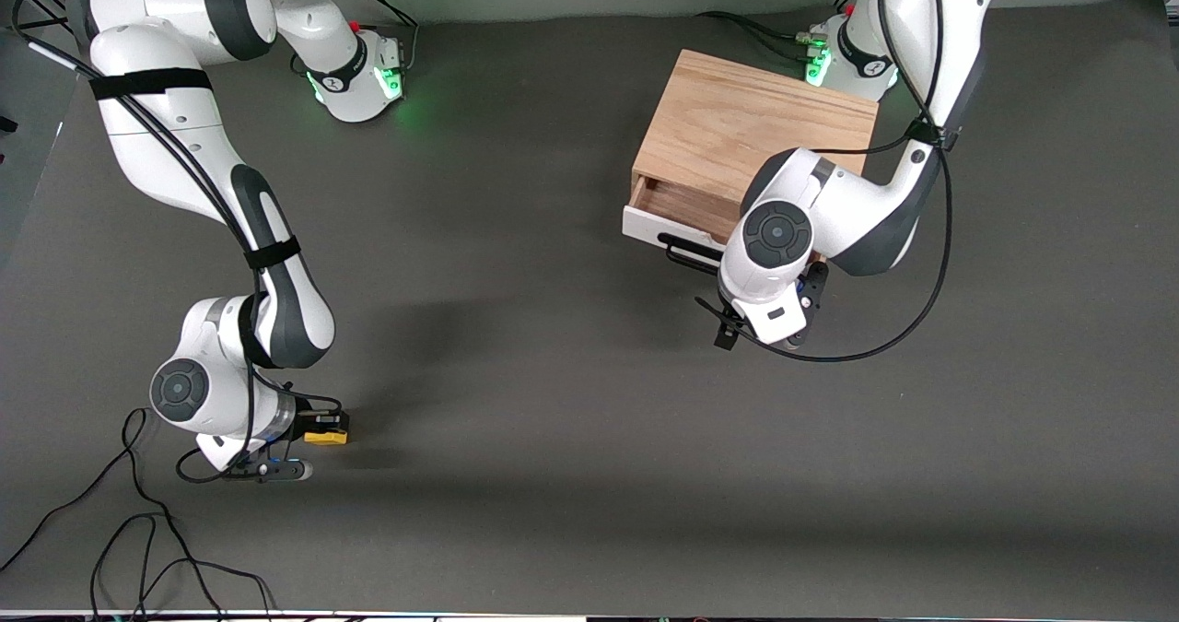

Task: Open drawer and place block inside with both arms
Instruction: 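Pull the drawer open with the left gripper while the right gripper lowers, then grasp the yellow cube with the right gripper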

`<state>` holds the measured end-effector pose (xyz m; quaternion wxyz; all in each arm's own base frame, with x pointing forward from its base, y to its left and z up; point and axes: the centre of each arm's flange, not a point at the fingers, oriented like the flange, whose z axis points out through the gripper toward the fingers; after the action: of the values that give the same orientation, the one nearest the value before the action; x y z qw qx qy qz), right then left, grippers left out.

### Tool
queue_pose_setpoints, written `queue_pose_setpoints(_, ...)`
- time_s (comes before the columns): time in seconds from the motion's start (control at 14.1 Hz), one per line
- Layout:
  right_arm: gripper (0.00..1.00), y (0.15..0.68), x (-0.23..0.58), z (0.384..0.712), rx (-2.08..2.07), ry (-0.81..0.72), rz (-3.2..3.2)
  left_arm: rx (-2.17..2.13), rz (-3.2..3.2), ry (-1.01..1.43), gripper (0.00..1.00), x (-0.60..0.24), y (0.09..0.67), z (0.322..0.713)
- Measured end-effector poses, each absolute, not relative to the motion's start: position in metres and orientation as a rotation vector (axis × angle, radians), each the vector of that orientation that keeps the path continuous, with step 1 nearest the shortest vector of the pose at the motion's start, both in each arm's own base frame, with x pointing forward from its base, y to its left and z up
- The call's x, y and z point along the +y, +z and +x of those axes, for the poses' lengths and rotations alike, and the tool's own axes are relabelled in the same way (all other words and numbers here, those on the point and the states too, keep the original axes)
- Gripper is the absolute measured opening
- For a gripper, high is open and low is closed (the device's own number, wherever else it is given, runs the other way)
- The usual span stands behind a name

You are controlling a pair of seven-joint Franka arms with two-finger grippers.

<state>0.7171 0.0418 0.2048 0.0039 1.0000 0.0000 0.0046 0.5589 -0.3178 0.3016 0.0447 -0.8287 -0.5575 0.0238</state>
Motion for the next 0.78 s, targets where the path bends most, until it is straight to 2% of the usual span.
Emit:
queue_pose_setpoints(0.21, 0.56, 0.203, 0.041, 0.722, -0.003, 0.025, 3.133, -1.687, -2.493, 0.092, 1.00, -0.317, 0.307, 0.566)
queue_pose_setpoints(0.49, 0.56, 0.200, 0.041, 0.729, -0.002, 0.023, 3.132, -1.672, -2.385, 0.158, 1.00, -0.308, 0.353, 0.579)
queue_pose_setpoints(0.78, 0.56, 0.214, 0.043, 0.737, 0.002, -0.033, 3.132, -1.652, -2.369, 0.190, 1.00, -0.312, 0.351, 0.576)
